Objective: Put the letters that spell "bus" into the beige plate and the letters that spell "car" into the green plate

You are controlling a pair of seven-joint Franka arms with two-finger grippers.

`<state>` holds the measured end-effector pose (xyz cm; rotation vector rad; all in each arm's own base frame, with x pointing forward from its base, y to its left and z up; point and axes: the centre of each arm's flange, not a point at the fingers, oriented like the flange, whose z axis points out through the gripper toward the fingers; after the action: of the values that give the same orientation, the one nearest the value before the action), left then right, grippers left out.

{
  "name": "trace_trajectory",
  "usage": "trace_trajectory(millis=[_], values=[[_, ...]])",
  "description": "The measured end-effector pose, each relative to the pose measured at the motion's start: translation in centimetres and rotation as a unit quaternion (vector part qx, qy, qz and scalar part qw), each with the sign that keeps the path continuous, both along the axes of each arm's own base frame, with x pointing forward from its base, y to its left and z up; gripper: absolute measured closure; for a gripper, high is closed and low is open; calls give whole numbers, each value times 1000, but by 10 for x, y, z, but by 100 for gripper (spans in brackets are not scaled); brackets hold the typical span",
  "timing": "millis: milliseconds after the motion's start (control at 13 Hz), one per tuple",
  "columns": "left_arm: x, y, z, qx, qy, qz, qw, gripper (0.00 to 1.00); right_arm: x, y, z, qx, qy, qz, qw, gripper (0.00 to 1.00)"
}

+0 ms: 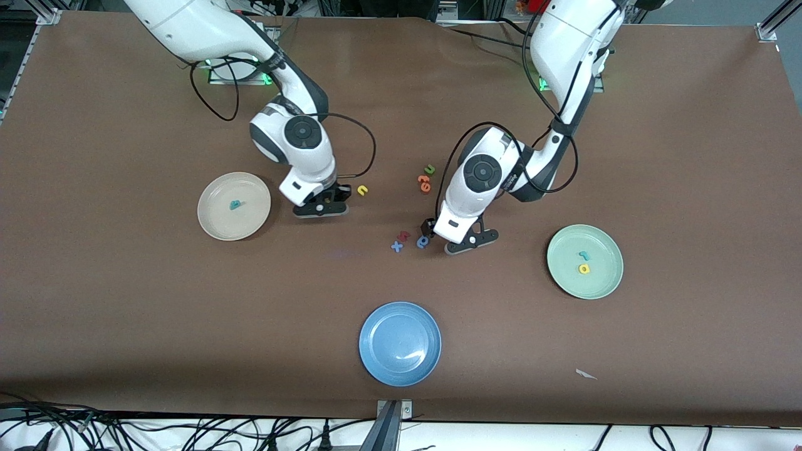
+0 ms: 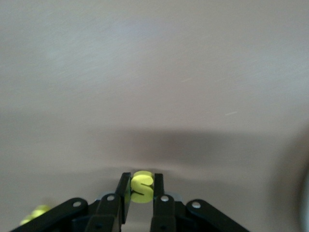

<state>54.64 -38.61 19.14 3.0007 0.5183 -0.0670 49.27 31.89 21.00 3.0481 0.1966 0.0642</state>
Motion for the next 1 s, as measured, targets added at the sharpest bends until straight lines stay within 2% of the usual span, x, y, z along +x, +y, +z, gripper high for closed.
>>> trace_trajectory(millis=[309,386,540,694,771,926,1003], values=[[-16,-8,-18,10,13,-8,1000,13,30,-79,57,-32,31,64,997,78],[-18,-9,-19,11,13,-9,1000,21,34,-100,67,-42,38,81,995,78],[-19,-11,-20,11,14,-11,1000,24,39,-139,77,-52,50,107,992,78],[-21,-12,-20,12,14,-12,1000,39,37,-159,74,-54,59,116,990,74],[-21,-13,-20,13,15,-12,1000,39,36,-160,71,-55,62,116,990,74],[-21,-12,-20,18,17,-15,1000,51,32,-159,68,-55,66,118,989,56],[-22,-12,-20,22,16,-19,999,52,32,-159,67,-55,67,118,989,45]])
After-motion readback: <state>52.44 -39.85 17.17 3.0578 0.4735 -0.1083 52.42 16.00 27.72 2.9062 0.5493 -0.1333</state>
